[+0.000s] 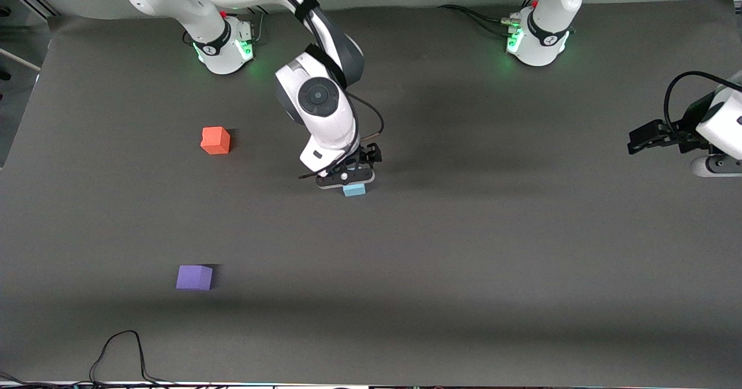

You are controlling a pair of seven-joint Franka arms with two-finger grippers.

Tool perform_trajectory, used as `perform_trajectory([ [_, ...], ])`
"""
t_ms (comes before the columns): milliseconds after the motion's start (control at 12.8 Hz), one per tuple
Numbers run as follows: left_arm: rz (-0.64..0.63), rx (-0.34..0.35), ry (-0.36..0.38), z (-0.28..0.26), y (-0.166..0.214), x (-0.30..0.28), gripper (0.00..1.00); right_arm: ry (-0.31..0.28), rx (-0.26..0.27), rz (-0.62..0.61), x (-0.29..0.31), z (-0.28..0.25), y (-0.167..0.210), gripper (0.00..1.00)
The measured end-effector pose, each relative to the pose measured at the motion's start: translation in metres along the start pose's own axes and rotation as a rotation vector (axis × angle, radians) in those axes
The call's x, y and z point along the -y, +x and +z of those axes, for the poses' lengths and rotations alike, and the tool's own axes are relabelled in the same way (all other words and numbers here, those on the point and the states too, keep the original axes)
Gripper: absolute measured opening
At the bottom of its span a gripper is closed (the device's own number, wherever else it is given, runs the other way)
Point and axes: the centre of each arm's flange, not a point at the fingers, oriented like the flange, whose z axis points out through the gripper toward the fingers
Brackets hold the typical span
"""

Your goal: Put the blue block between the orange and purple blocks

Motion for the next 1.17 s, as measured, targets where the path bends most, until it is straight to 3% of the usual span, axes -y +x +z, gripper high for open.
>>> perform_trajectory([
  [391, 0.009, -0.005, 0.001, -0.004, 0.0, -0.005, 1.0, -0.023, -0.036, -0.039, 0.01, 0.076, -0.02, 1.0],
  [1172, 0.017, -0.004, 0.001, -0.003, 0.0, -0.009, 1.0, -0.031, -0.045, -0.073, 0.002, 0.08, -0.014, 1.0],
])
